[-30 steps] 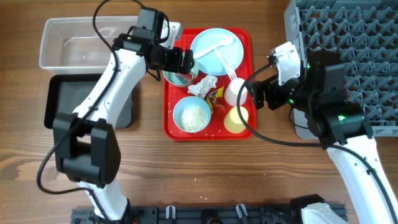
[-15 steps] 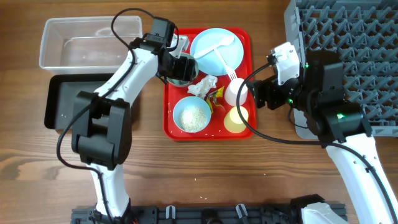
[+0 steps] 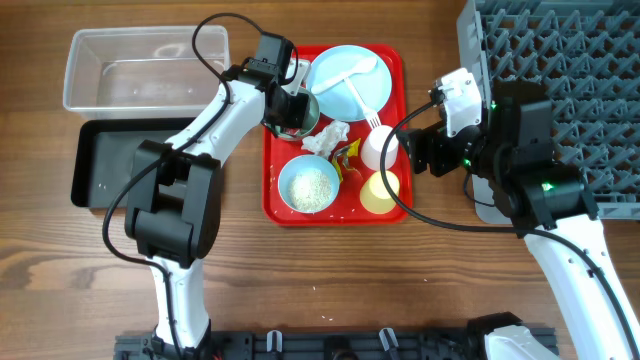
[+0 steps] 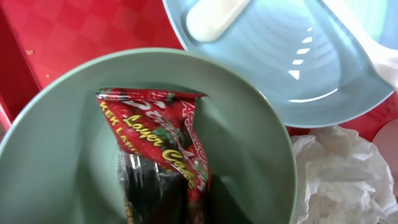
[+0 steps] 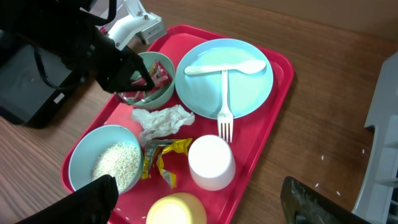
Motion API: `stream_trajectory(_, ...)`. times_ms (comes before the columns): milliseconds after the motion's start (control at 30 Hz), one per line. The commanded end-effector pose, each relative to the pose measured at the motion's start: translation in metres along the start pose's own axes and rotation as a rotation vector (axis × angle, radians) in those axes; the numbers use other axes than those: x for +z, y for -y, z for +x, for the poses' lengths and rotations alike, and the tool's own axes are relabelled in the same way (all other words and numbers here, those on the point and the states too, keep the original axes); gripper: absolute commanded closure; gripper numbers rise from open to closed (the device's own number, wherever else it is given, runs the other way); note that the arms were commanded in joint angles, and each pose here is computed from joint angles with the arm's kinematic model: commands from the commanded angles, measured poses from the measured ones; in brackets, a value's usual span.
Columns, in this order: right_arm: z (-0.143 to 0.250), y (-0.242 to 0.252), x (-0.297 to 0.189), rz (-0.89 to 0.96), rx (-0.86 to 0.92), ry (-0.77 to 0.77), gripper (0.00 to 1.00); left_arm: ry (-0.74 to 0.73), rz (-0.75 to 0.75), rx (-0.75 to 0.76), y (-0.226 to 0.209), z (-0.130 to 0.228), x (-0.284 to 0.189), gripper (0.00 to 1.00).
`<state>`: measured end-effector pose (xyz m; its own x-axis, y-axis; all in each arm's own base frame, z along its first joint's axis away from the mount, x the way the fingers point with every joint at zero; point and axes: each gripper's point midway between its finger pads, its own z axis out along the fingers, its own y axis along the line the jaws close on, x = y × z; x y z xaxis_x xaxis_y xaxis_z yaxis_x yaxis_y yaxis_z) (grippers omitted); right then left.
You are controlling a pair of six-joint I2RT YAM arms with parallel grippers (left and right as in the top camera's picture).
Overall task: Sort waste into correct bins and load items into the dishwasher rack
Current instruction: 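Reach the left gripper into the bowl and grasp the red wrapper, then carry the red wrapper left and drop it into the clear bin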
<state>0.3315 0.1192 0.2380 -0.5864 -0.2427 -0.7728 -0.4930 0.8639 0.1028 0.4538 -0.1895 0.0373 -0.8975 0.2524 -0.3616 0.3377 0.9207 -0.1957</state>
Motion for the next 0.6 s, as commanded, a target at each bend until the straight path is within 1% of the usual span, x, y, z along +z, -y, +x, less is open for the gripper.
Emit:
stream_trajectory(0, -0.007, -0.003, 0.0, -0.021, -0.001, 0.012, 0.14, 0.014, -0.003, 0.008, 0.001, -0.006, 0.001, 0.96)
stream_trajectory(167, -0.002, -0.001, 0.007, -0.025, 0.008, -0.012, 0.16, 0.057, 0.003, 0.013, 0.006, -0.016, -0.018, 0.96)
stream_trajectory(233, 0.0, 0.0, 0.01, -0.026, 0.011, -0.021, 0.16, 0.105, 0.005, 0.018, 0.011, -0.027, -0.04, 0.96)
stream_trajectory(367, 0.0, 0.0, 0.011, -0.026, 0.012, -0.023, 0.16, 0.237, 0.006, 0.04, 0.022, -0.048, -0.105, 0.96)
stream_trajectory(400, 0.0, 0.0, 0.011, -0.026, 0.012, -0.023, 0.15, 0.278, -0.014, 0.042, 0.02, -0.054, -0.123, 0.96)
stream_trajectory(467, 0.0, 0.0, 0.011, -0.026, 0.011, -0.022, 0.15, 0.348, -0.105, 0.029, 0.006, -0.062, -0.154, 0.96)
stream_trajectory(500, 0.0, 0.0, 0.011, -0.026, 0.012, -0.022, 0.14, 0.376, -0.17, 0.013, -0.007, -0.064, -0.167, 0.96)
stream_trajectory(567, 0.0, 0.0, 0.011, -0.026, 0.012, -0.023, 0.14, 0.401, -0.324, -0.043, -0.047, -0.066, -0.182, 0.96)
